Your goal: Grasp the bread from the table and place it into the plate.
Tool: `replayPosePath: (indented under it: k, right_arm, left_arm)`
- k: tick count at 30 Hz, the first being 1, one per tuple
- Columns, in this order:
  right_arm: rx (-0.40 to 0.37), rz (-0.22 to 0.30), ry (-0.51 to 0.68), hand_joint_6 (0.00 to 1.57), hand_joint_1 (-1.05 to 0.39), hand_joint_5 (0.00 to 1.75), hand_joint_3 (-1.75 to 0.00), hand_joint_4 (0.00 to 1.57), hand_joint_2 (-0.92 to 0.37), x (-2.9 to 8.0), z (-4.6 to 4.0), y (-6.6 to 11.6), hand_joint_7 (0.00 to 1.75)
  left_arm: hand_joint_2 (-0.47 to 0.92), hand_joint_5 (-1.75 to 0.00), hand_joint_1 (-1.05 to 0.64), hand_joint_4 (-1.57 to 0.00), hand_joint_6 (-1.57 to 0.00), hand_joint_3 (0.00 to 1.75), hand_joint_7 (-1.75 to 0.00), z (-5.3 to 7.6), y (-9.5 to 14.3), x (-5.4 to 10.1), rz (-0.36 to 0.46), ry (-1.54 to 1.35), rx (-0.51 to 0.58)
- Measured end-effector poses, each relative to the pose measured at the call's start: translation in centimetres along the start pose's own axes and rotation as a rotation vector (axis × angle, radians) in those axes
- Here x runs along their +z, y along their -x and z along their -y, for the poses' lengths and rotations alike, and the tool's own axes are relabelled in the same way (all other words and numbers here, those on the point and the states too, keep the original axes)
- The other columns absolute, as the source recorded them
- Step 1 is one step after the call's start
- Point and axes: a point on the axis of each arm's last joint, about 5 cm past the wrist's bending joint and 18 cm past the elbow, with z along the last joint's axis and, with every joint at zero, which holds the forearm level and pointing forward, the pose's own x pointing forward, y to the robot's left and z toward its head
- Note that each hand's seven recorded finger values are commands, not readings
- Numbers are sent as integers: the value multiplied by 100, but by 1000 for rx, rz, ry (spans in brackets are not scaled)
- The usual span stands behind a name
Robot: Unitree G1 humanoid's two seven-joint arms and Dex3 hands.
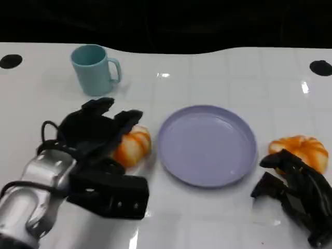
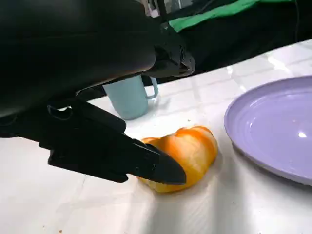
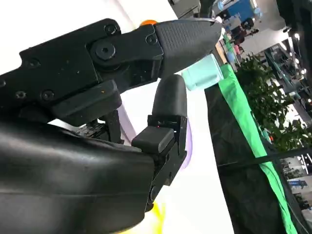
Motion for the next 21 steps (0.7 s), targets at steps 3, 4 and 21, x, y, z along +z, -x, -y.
replayPosePath:
  k: [3, 4, 21]
  right_arm:
    - [0, -3, 2, 60, -56, 155, -20, 66, -92, 4, -5, -8, 122]
    - [0, -3, 2, 60, -56, 155, -20, 66, -92, 5, -4, -8, 122]
    - [-16, -1, 12, 62, -54, 156, -19, 66, -92, 21, 11, 14, 122]
  left_arm:
    - [89, -7, -60, -9, -16, 1, -1, 107, -197, 24, -72, 27, -85]
    - [89, -6, -60, -9, -16, 1, 0, 122, -224, 28, -78, 26, -99]
    - [86, -7, -64, -16, -22, 0, -1, 293, -584, 85, -117, 11, -271]
